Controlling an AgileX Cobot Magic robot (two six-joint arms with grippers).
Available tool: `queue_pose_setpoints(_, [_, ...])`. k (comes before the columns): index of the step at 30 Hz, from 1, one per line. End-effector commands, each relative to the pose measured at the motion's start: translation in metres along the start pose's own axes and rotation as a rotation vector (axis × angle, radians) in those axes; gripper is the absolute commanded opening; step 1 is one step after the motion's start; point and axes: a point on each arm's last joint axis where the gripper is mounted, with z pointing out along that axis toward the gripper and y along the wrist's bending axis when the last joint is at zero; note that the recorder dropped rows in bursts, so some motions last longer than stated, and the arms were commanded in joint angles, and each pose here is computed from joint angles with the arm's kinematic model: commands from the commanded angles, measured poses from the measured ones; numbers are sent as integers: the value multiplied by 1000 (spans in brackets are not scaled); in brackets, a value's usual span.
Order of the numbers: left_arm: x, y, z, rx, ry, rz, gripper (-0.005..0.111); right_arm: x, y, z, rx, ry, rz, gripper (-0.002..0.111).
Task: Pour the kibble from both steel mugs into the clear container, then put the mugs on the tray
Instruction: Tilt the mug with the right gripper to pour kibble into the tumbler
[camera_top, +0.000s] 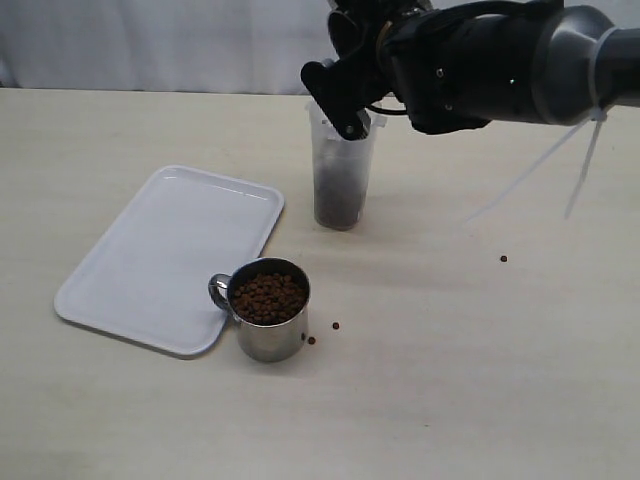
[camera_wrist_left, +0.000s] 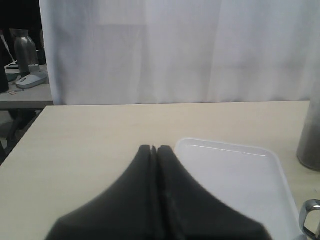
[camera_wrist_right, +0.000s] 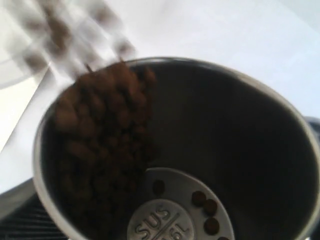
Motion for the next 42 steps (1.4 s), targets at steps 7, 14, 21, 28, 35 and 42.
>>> queue_pose_setpoints(7, [0, 0, 0, 3, -5, -12, 0, 7, -4, -2, 6, 67, -17, 5])
queue_pose_setpoints(14, [0, 0, 0, 3, -7, -12, 0, 1, -5, -6, 5, 72, -20, 5])
queue_pose_setpoints(21, [0, 0, 0, 3, -7, -12, 0, -4, -7, -8, 14, 53, -77, 5])
queue_pose_setpoints(28, [0, 0, 0, 3, -7, -12, 0, -9, -9, -8, 28, 3, -320, 5])
queue_pose_setpoints(35, [0, 0, 0, 3, -3, -12, 0, -9, -9, -8, 29, 2, -413, 5])
queue_pose_setpoints(42, [0, 0, 0, 3, -5, -12, 0, -9, -9, -8, 29, 3, -458, 5])
